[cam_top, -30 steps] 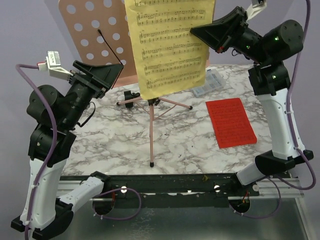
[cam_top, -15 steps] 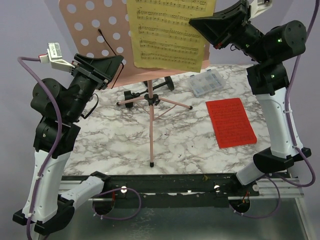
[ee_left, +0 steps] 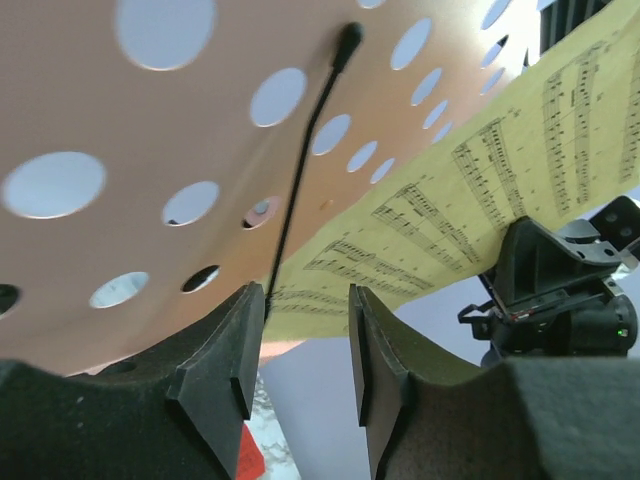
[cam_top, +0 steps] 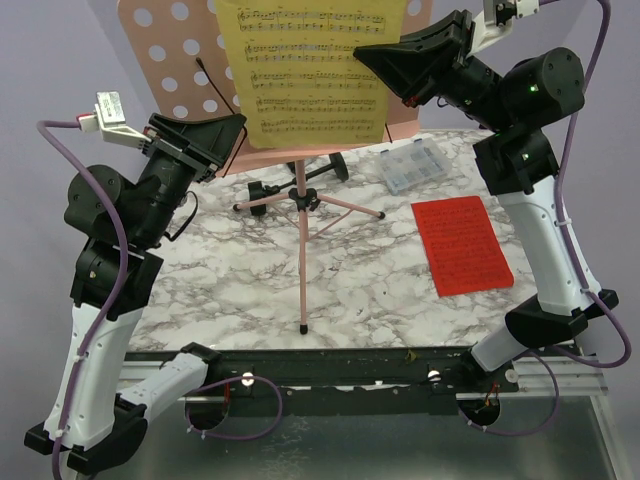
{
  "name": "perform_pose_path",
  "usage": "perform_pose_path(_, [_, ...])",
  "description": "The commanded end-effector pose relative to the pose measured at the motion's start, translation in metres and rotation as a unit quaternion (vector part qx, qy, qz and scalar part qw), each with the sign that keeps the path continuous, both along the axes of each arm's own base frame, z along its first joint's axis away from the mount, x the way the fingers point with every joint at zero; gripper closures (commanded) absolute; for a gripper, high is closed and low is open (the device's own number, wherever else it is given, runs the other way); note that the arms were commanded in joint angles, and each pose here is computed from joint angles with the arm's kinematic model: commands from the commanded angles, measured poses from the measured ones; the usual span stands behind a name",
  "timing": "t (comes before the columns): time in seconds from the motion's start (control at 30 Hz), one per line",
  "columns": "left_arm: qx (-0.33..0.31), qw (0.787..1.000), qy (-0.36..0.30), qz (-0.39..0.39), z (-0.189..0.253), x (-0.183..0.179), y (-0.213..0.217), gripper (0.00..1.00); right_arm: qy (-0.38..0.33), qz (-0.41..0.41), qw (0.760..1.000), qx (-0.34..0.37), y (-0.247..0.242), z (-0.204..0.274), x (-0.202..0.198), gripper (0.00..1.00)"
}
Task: Set up the instrument practice props
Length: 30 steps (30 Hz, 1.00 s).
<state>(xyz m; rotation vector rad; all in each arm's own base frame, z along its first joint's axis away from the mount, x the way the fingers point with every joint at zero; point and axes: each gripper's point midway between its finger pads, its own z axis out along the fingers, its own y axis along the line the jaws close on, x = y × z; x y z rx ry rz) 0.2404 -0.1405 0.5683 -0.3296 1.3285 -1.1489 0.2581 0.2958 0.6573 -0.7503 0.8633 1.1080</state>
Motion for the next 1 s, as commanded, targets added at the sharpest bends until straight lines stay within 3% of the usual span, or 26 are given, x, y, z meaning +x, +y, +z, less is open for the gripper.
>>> perform_pose_path(0.0, [0.011,0.999,-0.005,0.049,-0.010,0.002,0.018,0.55,-0.011,-0.018,1.000,0.003,0.002,0.000,0.006,0.99])
perform_pose_path(0.43, [0.006,0.999,-0.005,0.034,-0.010,0.020,0.005,0.61,-0.010,-0.019,1.000,0.003,0.009,0.000,0.011,0.99])
perform_pose_path(0.97, [0.026,0.999,-0.046,0.011,-0.001,0.012,-0.002,0.96,-0.013,-0.049,0.999,0.013,0.031,0.003,0.018,0.99])
